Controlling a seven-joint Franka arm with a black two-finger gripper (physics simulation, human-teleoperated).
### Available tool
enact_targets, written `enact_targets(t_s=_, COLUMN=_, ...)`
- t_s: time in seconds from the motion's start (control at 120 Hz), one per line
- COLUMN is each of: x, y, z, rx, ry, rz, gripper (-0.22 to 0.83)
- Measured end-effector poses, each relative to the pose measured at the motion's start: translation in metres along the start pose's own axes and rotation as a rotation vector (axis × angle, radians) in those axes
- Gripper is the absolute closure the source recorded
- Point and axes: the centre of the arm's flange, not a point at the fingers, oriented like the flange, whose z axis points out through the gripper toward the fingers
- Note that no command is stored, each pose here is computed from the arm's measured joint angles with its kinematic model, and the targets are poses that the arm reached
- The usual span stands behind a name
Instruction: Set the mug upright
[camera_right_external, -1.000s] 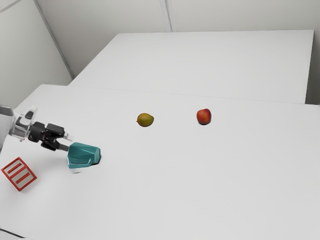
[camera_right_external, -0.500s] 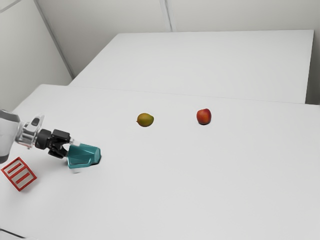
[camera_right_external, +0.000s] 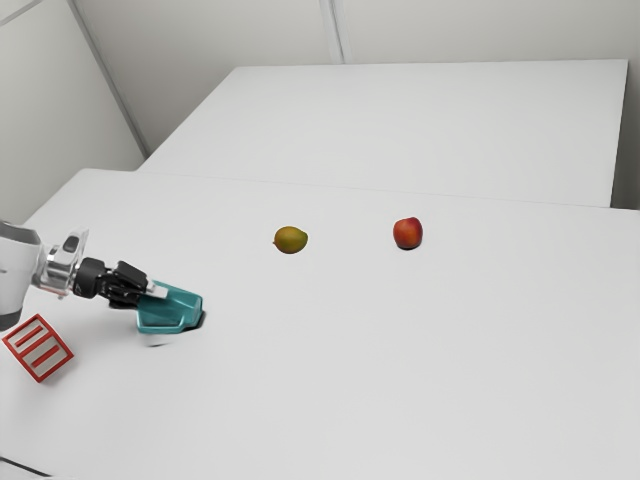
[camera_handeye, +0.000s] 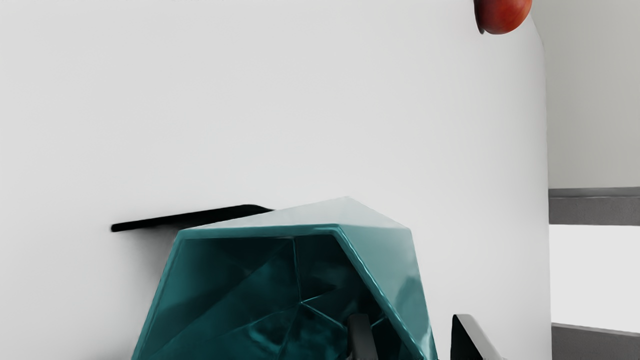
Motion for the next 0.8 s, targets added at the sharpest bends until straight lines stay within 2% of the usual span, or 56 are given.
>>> enact_targets(t_s=0.158, x=0.001, y=0.004, z=0.0, rx=-0.003, ry=0.0, rz=0.013, gripper=0.7)
enact_targets(t_s=0.408, x=0.007, y=0.024, z=-0.003, rx=0.011, ry=0.003, rz=0.058, gripper=0.75)
enact_targets(t_s=0.625, x=0.025, y=0.093, z=0.004, rx=0.056, ry=-0.031, rz=0.187, gripper=0.77)
enact_targets(t_s=0.8, x=0.031, y=0.143, z=0.014, rx=0.152, ry=-0.115, rz=0.278, gripper=0.78)
